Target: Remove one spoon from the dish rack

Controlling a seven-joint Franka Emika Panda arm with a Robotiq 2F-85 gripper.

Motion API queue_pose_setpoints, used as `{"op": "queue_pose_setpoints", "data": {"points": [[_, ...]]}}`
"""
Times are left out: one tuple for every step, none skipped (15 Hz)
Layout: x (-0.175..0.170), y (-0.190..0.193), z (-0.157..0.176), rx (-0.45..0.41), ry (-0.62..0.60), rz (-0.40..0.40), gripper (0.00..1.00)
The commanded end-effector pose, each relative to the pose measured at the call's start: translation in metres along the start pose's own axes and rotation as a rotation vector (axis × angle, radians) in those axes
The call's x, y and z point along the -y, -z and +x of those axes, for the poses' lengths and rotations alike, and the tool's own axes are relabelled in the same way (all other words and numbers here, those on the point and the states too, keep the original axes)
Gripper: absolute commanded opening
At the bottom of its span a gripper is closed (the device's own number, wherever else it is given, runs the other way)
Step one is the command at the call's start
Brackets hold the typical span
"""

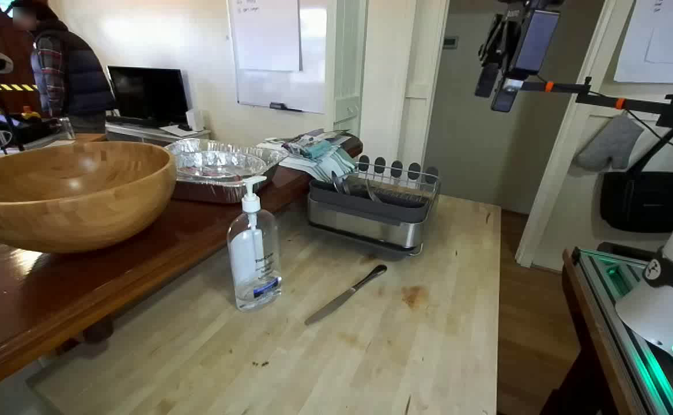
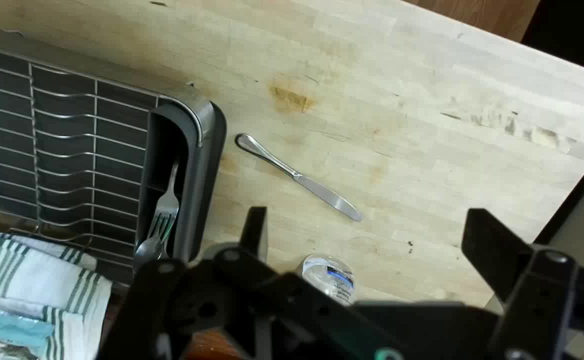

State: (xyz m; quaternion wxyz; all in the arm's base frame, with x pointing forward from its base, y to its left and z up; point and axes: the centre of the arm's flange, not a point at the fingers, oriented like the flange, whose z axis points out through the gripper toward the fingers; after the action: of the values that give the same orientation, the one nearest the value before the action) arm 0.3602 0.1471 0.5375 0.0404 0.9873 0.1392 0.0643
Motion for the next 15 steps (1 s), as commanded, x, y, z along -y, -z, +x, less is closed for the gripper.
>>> {"op": "queue_pose_setpoints", "data": {"points": [[0.000, 0.000, 0.000, 0.000, 0.000, 0.000, 1.00], [0.000, 0.000, 0.000, 0.000, 0.000, 0.000, 1.00], [0.000, 0.000, 0.000, 0.000, 0.000, 0.000, 1.00], [0.000, 0.000, 0.000, 0.000, 0.000, 0.000, 1.00], [0.000, 0.000, 0.000, 0.000, 0.000, 0.000, 1.00], [0.000, 0.000, 0.000, 0.000, 0.000, 0.000, 1.00], [-0.004, -0.001, 0.003, -0.009, -0.016, -0.008, 1.00], [-0.013, -0.002, 0.009, -0.032, -0.063, -0.030, 1.00], [-0.019, -0.003, 0.012, -0.047, -0.095, -0.044, 1.00], [-0.029, -0.004, 0.018, -0.067, -0.128, -0.045, 1.00], [-0.036, -0.004, 0.021, -0.079, -0.159, -0.054, 1.00], [-0.046, -0.007, 0.027, -0.097, -0.184, -0.055, 1.00], [-0.053, -0.007, 0.031, -0.111, -0.204, -0.058, 1.00], [-0.063, -0.011, 0.038, -0.126, -0.229, -0.061, 1.00], [-0.070, -0.014, 0.043, -0.138, -0.246, -0.064, 1.00]]}}
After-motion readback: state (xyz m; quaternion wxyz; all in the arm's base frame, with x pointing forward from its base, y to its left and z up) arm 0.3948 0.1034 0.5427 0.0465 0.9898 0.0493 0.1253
